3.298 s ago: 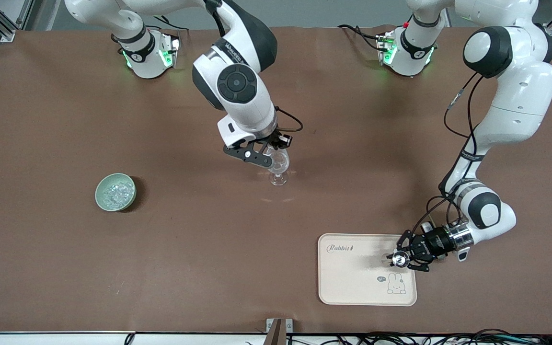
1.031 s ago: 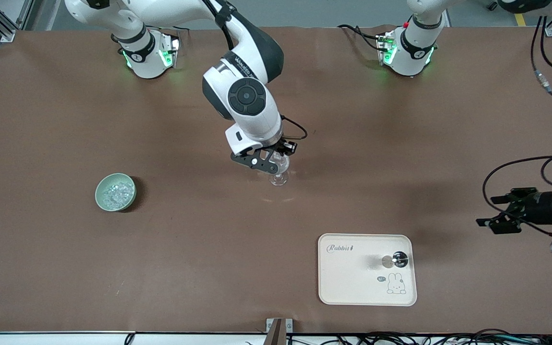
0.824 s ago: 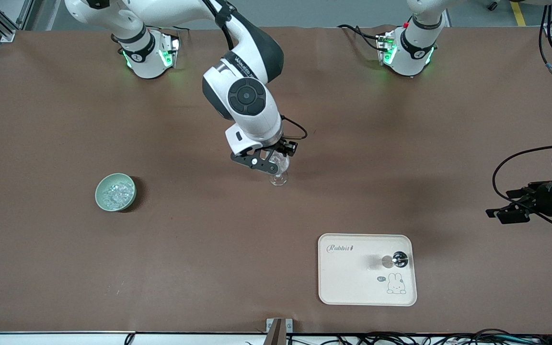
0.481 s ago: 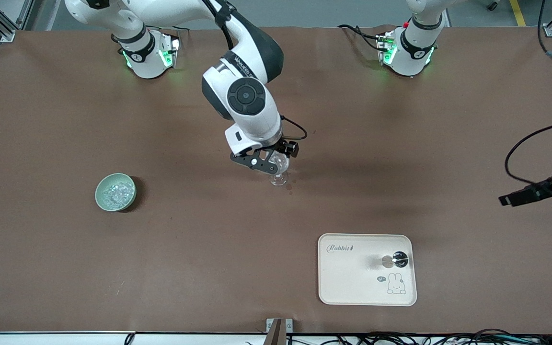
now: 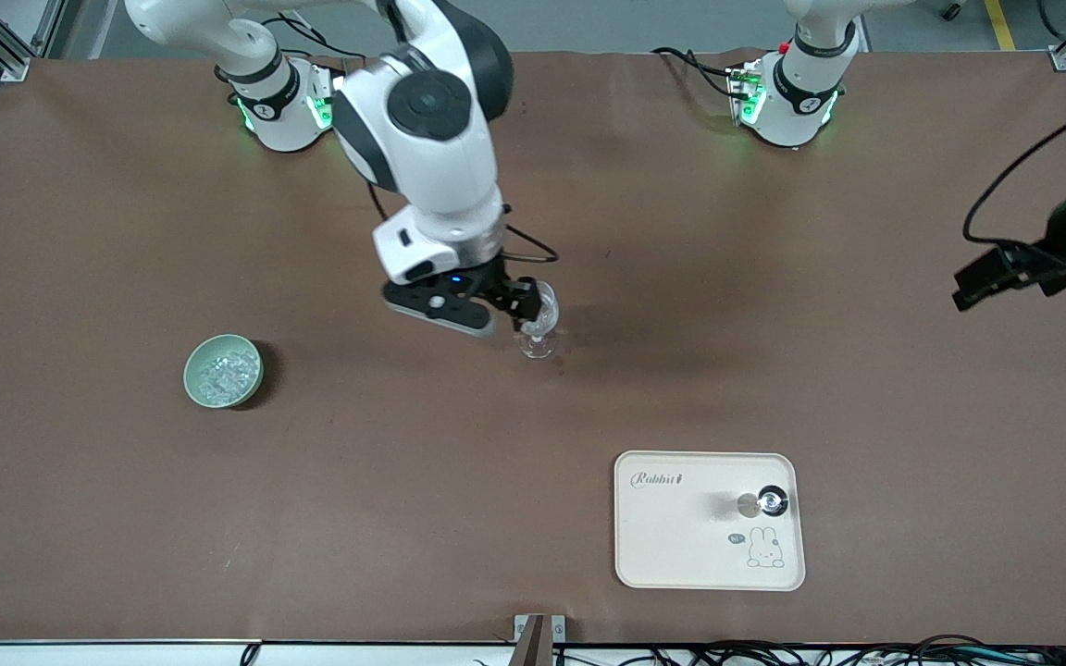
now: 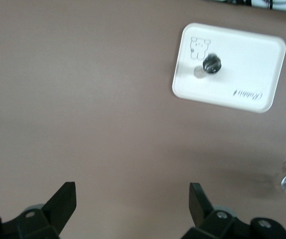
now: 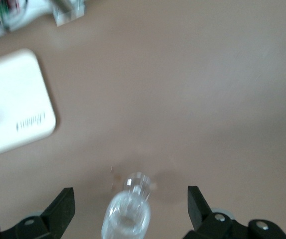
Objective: Pour wine and add ice with both arms
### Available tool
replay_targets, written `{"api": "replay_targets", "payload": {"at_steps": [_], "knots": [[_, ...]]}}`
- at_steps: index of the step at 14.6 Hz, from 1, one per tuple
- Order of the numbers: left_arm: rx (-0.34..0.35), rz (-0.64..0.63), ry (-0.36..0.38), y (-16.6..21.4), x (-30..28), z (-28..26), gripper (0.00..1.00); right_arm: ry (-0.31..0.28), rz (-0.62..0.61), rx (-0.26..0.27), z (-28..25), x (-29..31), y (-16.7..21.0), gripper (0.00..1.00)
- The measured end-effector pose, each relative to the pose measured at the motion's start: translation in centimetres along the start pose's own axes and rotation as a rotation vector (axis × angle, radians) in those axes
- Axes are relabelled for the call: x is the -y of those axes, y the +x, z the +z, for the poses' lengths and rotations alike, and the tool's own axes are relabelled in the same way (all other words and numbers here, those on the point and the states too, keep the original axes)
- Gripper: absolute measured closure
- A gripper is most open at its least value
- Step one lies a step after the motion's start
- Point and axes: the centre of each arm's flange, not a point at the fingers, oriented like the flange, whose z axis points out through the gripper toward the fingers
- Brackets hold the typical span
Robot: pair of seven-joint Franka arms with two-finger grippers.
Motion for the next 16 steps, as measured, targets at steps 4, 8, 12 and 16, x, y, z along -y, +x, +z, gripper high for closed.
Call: {"api": "replay_targets", "payload": {"at_steps": [4,8,12,16], "knots": [[0.009,0.054,0.016,-4.5,-1.1,-0.7,0.0,-0.036,0.021,-0.081,-5.9,-7.4,7.6,0.0],[0.007,0.112,-0.013,-7.4,-0.1,-0.3,0.0,-0.125,-0.027,-0.065,-10.6,-16.7,13.2,0.0],[0.009,0.13,-0.019,-7.8,1.4,-0.3,0.0,-0.18,-0.103,0.014,-14.6,-26.6,16.8,0.0],[0.006,0.144,-0.017,-8.0,0.6,-0.4,0.0,-0.15,-0.197,0.119,-16.4,-35.9,19.2,0.0]]}}
